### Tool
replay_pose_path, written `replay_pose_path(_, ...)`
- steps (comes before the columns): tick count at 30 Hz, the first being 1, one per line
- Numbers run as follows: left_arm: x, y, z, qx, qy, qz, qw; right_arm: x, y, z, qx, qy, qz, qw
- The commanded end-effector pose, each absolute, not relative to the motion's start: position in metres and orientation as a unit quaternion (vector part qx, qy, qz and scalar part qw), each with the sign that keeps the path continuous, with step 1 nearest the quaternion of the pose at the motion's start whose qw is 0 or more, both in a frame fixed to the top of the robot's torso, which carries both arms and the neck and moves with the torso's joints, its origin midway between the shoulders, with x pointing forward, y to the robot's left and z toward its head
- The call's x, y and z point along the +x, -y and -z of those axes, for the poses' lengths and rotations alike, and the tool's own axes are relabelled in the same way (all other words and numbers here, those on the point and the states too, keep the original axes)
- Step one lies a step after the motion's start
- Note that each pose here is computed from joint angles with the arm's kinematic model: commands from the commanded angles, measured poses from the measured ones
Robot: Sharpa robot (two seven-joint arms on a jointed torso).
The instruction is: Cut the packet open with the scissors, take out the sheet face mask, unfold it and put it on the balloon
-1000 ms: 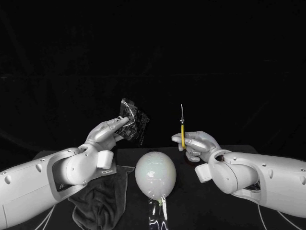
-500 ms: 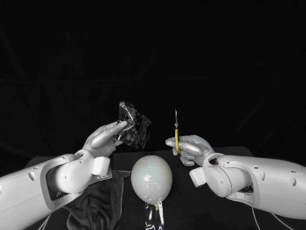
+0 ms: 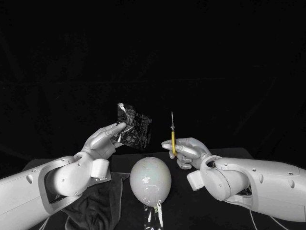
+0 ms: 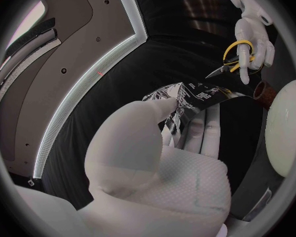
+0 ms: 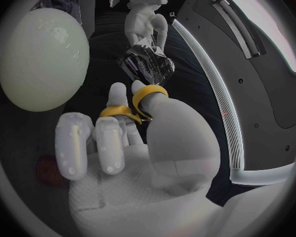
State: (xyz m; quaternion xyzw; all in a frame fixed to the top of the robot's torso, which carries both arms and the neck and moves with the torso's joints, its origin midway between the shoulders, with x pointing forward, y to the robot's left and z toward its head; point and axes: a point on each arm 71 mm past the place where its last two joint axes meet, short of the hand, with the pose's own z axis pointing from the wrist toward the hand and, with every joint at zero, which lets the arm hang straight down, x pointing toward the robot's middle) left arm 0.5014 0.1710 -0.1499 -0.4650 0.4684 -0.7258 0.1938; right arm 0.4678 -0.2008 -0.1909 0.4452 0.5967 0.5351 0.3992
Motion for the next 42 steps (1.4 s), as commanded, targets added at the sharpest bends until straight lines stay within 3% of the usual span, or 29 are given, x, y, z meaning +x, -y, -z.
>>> replay_pose_path(1, 0.500, -0.168, 0.147, -0.458, -0.461, 0.738, 0.183, 0.467, 0.196, 0.189, 0.434, -0.597, -0.551, 0.389)
replay_pose_path(42, 0.494, -0.164, 0.145, -0.448, -0.470, 0.741, 0.167, 0.470, 0.177, 0.184, 0.431, -0.591, -0.571, 0.374)
